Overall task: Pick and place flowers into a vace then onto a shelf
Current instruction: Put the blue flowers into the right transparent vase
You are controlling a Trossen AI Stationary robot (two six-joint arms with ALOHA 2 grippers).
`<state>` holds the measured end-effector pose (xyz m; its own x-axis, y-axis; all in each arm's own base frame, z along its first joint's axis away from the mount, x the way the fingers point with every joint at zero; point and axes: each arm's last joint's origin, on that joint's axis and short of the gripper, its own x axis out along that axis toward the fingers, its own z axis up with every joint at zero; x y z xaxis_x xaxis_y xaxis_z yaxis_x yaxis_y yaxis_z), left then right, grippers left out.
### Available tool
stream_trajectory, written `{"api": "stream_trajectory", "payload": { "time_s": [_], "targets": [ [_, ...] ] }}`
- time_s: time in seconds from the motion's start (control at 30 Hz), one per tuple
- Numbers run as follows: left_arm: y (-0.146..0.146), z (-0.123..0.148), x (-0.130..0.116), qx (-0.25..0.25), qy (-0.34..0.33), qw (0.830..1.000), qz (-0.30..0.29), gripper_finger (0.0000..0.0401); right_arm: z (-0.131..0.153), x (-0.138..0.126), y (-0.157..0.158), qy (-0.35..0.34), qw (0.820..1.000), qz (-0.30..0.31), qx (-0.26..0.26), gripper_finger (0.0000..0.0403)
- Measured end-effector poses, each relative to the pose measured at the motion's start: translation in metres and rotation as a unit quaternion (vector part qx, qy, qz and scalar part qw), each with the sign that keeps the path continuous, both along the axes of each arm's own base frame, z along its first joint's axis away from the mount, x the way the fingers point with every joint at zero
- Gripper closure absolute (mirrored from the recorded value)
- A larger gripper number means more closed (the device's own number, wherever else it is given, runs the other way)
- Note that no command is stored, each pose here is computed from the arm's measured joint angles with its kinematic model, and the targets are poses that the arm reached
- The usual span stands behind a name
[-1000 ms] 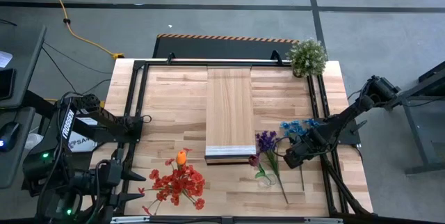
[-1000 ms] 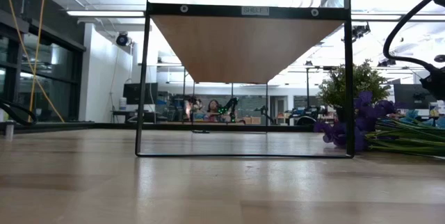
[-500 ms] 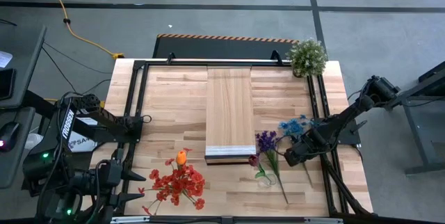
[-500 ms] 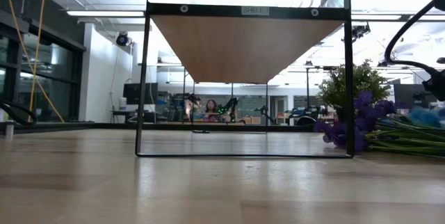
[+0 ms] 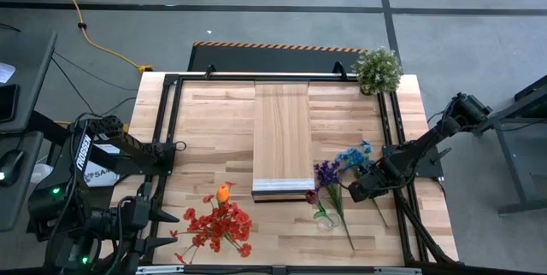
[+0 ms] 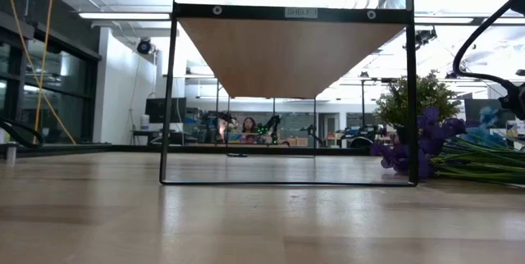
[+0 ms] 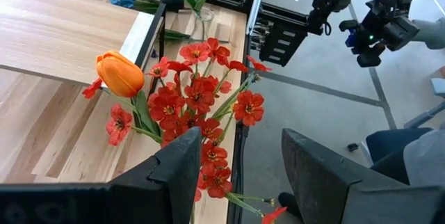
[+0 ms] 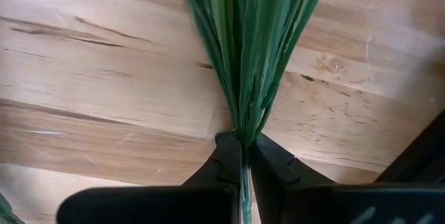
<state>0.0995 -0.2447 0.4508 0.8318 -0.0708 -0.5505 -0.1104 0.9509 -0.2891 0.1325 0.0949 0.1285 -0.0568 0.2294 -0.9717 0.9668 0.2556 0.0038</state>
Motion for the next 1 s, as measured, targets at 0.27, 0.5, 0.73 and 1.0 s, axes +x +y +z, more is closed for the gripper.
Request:
{"api": "stream_trajectory", "payload": {
  "time_s": [0.27,0.5,0.73,1.0],
  "targets": [
    [0.0,0.0,0.0,-0.001,0.006,1.0,-0.003,0.0169,0.006,-0.001,-0.003,-0.016,1.0,-0.006,0.007,0.0399],
    [0.0,0.0,0.0,-0.001,0.006,1.0,-0.003,0.0169,0.02,-0.006,-0.018,-0.049,0.998,-0.027,-0.007,0.04],
    [0.0,0.0,0.0,-0.001,0.005,1.0,-0.003,0.0169,0.037,-0.015,-0.032,-0.091,0.995,-0.045,-0.011,0.0401],
    [0.0,0.0,0.0,-0.001,0.005,1.0,-0.003,0.0169,0.052,-0.021,-0.044,-0.171,0.983,-0.063,-0.018,0.0402]
  ]
}}
